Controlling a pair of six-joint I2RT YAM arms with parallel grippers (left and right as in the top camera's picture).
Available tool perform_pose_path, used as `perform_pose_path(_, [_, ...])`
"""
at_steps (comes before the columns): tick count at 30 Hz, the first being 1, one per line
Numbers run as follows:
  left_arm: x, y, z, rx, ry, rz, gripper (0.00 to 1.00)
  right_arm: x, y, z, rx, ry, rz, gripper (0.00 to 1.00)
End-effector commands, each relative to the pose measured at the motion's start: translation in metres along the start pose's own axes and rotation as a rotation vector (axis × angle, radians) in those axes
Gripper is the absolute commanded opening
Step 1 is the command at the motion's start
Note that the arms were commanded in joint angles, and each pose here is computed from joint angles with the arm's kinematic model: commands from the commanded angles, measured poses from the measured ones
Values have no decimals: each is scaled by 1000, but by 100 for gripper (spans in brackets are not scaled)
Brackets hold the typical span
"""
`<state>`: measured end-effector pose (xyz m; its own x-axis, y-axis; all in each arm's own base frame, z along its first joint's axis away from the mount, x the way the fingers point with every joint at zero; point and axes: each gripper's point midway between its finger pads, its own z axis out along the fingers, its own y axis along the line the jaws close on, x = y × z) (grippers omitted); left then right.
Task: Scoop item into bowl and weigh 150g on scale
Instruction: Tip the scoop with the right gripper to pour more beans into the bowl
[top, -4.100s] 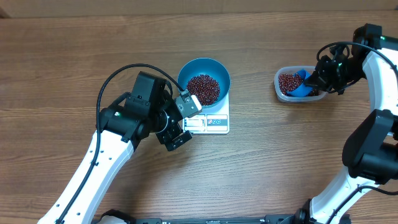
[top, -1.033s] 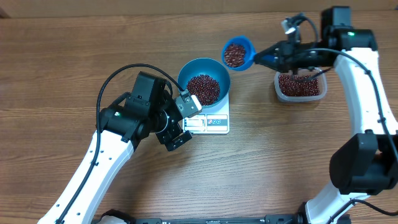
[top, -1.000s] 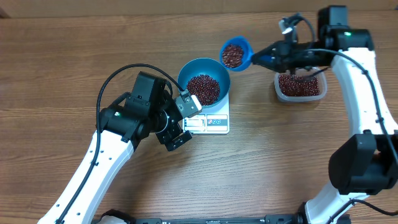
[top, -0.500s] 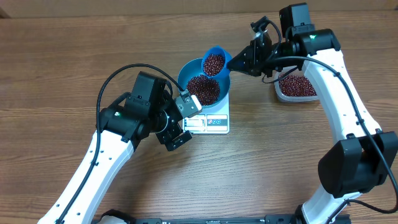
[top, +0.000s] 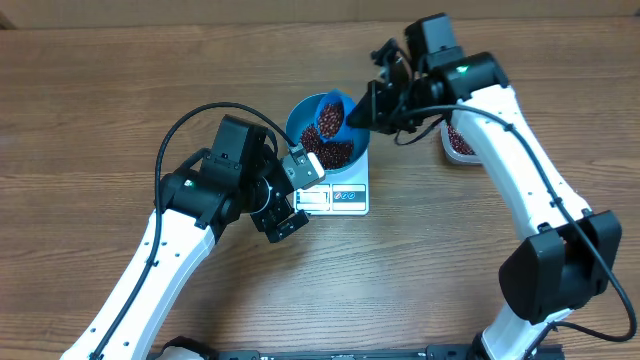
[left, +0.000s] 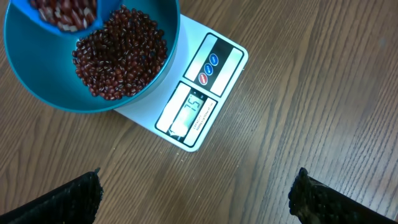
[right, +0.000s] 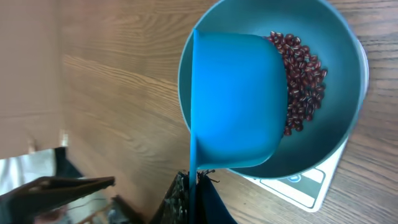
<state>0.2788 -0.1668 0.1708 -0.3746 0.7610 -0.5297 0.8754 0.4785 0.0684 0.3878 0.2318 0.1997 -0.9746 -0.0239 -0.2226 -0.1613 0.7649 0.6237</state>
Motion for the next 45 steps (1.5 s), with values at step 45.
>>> perform_pose_path(45, [1,-2,3,11,0,18,99,-10,2,2,572,-195,-405,4])
